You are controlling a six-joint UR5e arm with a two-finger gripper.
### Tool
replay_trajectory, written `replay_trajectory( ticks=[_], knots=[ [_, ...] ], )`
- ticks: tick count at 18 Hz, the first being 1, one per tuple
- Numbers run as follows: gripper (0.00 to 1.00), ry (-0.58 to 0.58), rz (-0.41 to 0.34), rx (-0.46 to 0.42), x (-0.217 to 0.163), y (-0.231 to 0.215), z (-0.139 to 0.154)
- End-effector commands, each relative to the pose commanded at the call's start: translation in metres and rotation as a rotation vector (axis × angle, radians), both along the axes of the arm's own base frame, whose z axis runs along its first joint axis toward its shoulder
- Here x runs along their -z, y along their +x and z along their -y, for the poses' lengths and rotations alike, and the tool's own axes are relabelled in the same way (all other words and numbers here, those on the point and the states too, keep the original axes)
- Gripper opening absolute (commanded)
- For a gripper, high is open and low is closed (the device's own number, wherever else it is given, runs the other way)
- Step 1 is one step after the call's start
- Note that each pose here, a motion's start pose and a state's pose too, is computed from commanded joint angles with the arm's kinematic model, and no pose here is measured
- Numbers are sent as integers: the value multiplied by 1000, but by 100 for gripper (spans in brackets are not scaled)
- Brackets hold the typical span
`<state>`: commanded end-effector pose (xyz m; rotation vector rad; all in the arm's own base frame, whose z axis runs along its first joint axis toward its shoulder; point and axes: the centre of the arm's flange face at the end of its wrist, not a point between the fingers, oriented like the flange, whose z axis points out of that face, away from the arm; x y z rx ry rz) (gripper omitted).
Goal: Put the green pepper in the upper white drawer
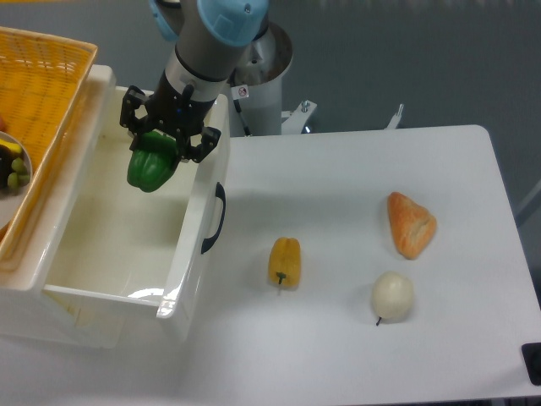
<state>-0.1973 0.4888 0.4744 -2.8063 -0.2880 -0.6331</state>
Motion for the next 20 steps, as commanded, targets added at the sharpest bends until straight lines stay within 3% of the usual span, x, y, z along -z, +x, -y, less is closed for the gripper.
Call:
replay_trajectory(
  ticks=[5, 8, 9, 11, 13, 20],
  knots=[
    [43, -7, 5, 8, 5, 1, -3],
    [49, -10, 9, 10, 8, 3, -3],
    [53, -11, 10, 10, 9, 3, -2],
    [77, -7, 7, 16, 9, 3, -3],
    [87, -5, 6, 16, 7, 3, -2],
    [98, 27, -24, 13, -7, 4, -2]
  ],
)
